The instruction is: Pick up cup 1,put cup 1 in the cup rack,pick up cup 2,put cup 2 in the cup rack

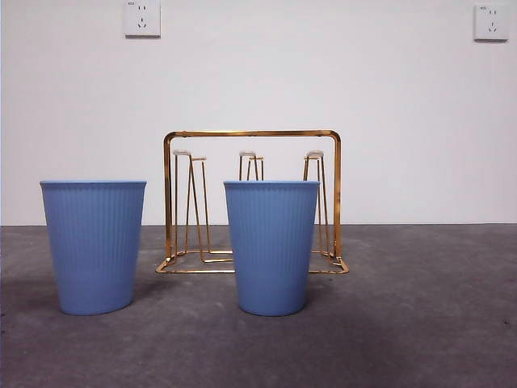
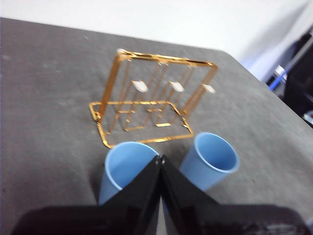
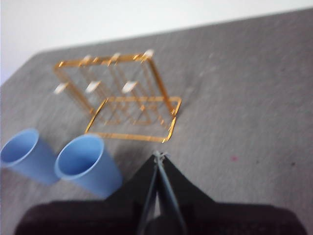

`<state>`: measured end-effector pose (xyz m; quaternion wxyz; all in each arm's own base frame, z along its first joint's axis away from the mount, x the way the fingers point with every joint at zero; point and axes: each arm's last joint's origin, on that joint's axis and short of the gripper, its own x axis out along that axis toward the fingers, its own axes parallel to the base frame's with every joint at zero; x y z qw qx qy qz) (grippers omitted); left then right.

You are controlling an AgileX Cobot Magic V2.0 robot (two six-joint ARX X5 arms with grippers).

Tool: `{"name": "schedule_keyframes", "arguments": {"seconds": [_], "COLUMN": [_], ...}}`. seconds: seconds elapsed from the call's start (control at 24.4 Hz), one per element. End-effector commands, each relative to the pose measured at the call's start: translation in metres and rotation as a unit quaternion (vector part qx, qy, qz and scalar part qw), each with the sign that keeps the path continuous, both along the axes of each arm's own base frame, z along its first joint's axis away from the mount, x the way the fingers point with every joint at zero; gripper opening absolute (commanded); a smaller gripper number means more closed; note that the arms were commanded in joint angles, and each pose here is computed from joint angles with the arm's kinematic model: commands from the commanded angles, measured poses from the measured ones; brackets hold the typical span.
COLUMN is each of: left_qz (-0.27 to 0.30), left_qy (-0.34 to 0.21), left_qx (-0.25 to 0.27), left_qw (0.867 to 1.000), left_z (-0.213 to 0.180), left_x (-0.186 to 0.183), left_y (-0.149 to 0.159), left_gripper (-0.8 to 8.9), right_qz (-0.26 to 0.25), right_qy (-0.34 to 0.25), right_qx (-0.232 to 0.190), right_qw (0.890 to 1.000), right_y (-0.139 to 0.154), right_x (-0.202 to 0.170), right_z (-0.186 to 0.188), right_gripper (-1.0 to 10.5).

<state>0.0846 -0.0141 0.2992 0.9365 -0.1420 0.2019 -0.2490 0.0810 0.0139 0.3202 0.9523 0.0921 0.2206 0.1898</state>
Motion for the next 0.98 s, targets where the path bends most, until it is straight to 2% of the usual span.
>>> {"name": "schedule_keyframes", "arguments": {"seconds": [0.04,0.45,0.7,0.74,0.78,0.82,0.86,0.9,0.94,0.98], "left_qz": [-0.021,-0.062,-0.070,-0.074,-0.083,-0.091,-0.098,-0.110,-0.125,-0.138], "left_qy": [-0.001,0.033,0.038,0.039,0.041,0.044,0.049,0.053,0.058,0.062], "left_qx": [0.023,0.054,0.055,0.053,0.047,0.036,0.026,0.015,0.003,-0.007], "left_qw": [1.000,0.996,0.995,0.995,0.995,0.994,0.994,0.992,0.990,0.989], "left_z": [0.011,0.034,0.038,0.038,0.038,0.039,0.039,0.039,0.039,0.039], "left_x": [-0.002,-0.003,0.002,0.003,0.004,0.005,0.007,0.009,0.011,0.014], "left_y": [-0.001,-0.005,-0.006,-0.006,-0.007,-0.008,-0.008,-0.009,-0.010,-0.011], "left_gripper": [-0.06,-0.06,0.15,1.16,2.66,5.01,6.42,6.64,6.64,6.64], "right_qz": [0.029,0.104,0.109,0.112,0.116,0.120,0.121,0.118,0.113,0.112], "right_qy": [0.013,0.097,0.110,0.108,0.107,0.107,0.108,0.112,0.114,0.118], "right_qx": [-0.030,-0.086,-0.083,-0.079,-0.076,-0.073,-0.069,-0.061,-0.054,-0.048], "right_qw": [0.999,0.986,0.984,0.985,0.984,0.984,0.984,0.985,0.985,0.985], "right_y": [0.001,0.003,0.004,0.004,0.004,0.004,0.004,0.005,0.005,0.005], "right_x": [0.003,0.020,0.027,0.027,0.027,0.027,0.027,0.027,0.028,0.029], "right_z": [0.016,0.046,0.045,0.046,0.046,0.046,0.046,0.046,0.046,0.046], "right_gripper": [-0.1,-0.1,0.2,0.8,1.6,2.7,3.6,4.8,5.5,5.8]}}
